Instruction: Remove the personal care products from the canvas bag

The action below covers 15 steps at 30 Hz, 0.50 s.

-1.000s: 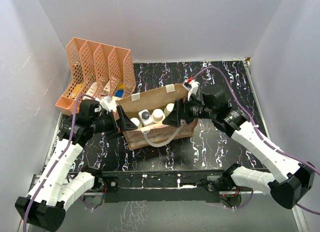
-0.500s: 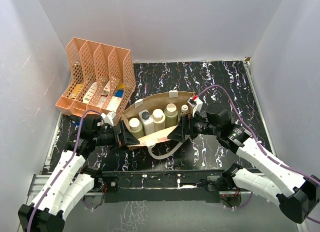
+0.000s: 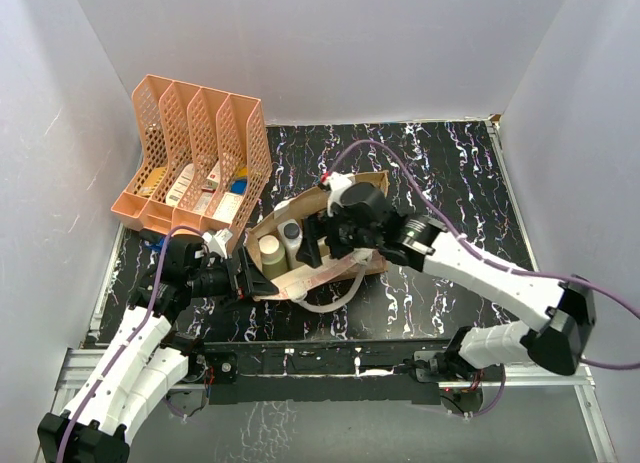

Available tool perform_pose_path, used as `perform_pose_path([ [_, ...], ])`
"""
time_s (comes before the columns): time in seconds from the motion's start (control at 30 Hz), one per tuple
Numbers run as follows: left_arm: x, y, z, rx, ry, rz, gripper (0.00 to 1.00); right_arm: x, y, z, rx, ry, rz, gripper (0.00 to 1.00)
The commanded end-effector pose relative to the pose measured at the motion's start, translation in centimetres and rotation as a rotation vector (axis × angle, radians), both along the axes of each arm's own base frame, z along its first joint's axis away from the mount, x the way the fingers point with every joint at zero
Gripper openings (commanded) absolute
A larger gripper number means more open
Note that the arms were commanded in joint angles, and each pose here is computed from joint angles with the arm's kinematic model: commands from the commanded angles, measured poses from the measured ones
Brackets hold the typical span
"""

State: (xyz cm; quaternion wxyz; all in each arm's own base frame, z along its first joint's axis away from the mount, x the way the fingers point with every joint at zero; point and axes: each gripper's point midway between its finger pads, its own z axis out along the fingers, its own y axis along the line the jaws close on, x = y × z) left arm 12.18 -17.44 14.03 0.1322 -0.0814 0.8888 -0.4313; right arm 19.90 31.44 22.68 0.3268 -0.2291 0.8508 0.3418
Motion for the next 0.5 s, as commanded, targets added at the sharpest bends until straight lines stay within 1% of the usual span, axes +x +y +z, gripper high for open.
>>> perform_pose_path([
  [0.0, -0.8, 0.9, -1.9, 0.058, 0.072, 0.027, 0.93, 3.0, 2.2, 1.3, -0.082, -0.135, -0.051, 0.88],
  [0.13, -0.6, 1.0, -1.5, 0.067, 0.059, 0.029, 0.93, 4.2, 3.9, 1.0, -0.177, -0.188, -0.087, 0.82],
  [0.23, -0.4, 1.0, -1.2, 0.066, 0.051, 0.032, 0.93, 5.2, 3.9, 0.3, -0.242, -0.218, -0.136, 0.80],
  [0.37, -0.1, 0.8, -1.0, 0.062, 0.046, 0.031, 0.93, 5.7, 4.2, -1.1, -0.292, -0.218, -0.144, 0.80],
  [0.47, 0.0, 0.8, -1.0, 0.065, 0.049, 0.027, 0.93, 5.8, 4.5, -1.9, -0.312, -0.210, -0.144, 0.75],
])
